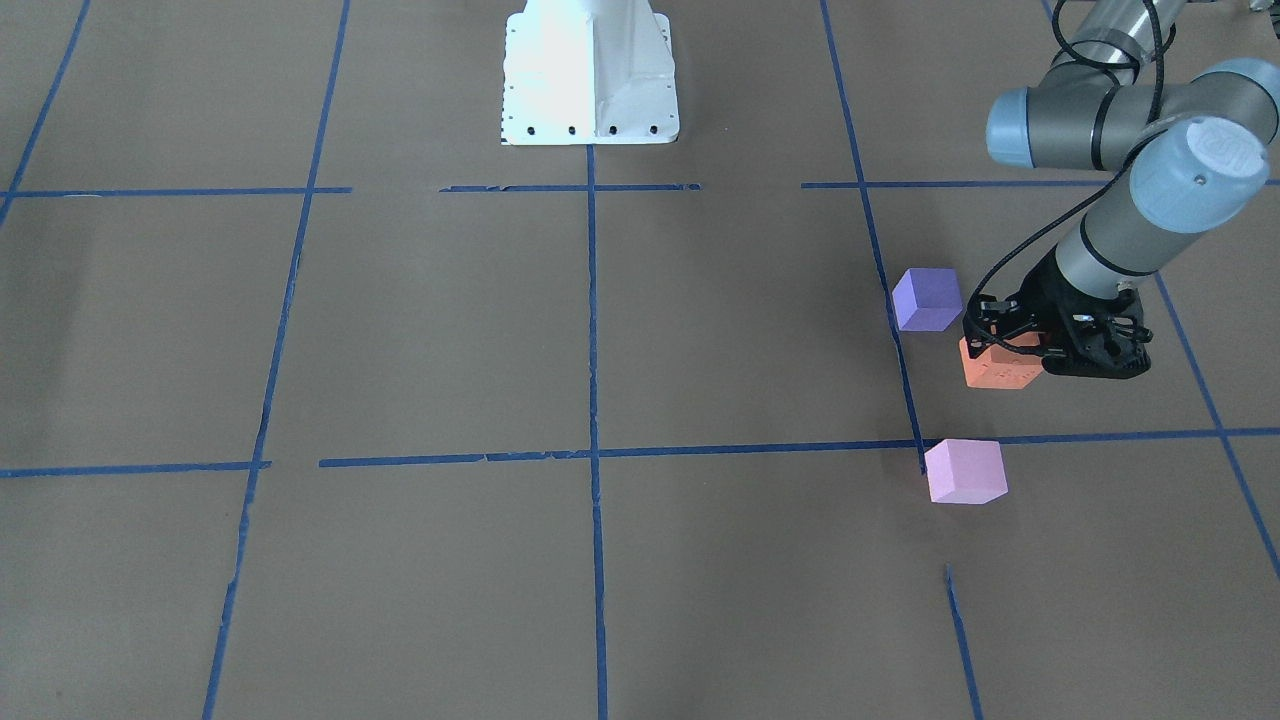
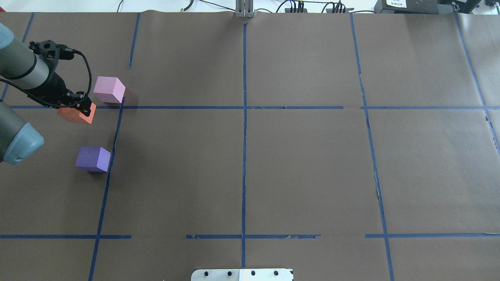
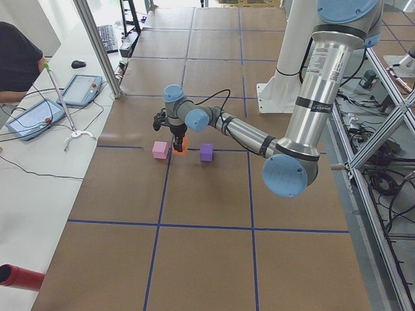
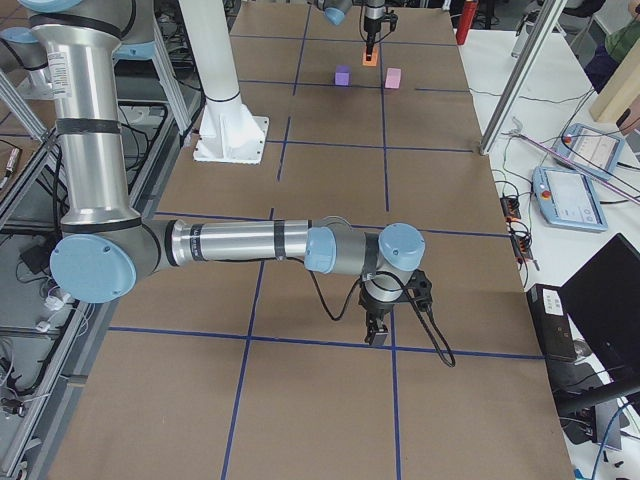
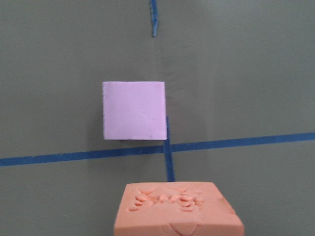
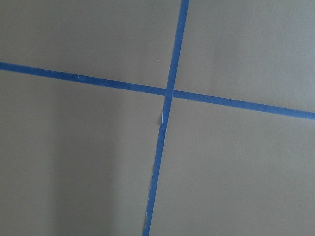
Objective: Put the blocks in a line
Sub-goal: 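Lower the orange cube between the pink and purple cubes, aligning it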
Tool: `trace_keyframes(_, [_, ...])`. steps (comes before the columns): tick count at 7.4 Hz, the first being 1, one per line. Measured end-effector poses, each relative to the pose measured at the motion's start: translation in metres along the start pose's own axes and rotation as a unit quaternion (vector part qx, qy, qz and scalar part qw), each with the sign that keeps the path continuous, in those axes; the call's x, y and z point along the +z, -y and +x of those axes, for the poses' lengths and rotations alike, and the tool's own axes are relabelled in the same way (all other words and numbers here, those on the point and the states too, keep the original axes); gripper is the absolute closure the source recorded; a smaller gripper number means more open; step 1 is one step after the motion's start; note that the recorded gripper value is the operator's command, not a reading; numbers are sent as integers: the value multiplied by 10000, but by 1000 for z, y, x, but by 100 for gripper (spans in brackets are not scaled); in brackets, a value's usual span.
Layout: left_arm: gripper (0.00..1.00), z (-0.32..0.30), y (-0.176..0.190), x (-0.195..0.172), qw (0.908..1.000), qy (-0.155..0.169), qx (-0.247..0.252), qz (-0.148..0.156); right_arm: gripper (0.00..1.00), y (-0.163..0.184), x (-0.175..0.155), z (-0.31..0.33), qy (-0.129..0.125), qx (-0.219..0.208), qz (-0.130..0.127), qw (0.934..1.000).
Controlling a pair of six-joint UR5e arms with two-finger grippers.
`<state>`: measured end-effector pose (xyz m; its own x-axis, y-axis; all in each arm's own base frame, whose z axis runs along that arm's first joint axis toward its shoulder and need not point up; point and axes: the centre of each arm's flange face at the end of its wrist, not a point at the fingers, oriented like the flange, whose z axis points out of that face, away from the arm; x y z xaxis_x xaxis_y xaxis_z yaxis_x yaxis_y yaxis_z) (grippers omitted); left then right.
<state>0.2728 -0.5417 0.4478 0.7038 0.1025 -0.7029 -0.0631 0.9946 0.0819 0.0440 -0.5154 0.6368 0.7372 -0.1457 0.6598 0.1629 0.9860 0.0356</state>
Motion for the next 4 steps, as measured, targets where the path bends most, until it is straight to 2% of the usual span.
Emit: trace_keyframes(4, [72, 10, 14, 35, 9997, -116, 32, -220, 0, 0, 0, 0, 0, 0, 0, 10000])
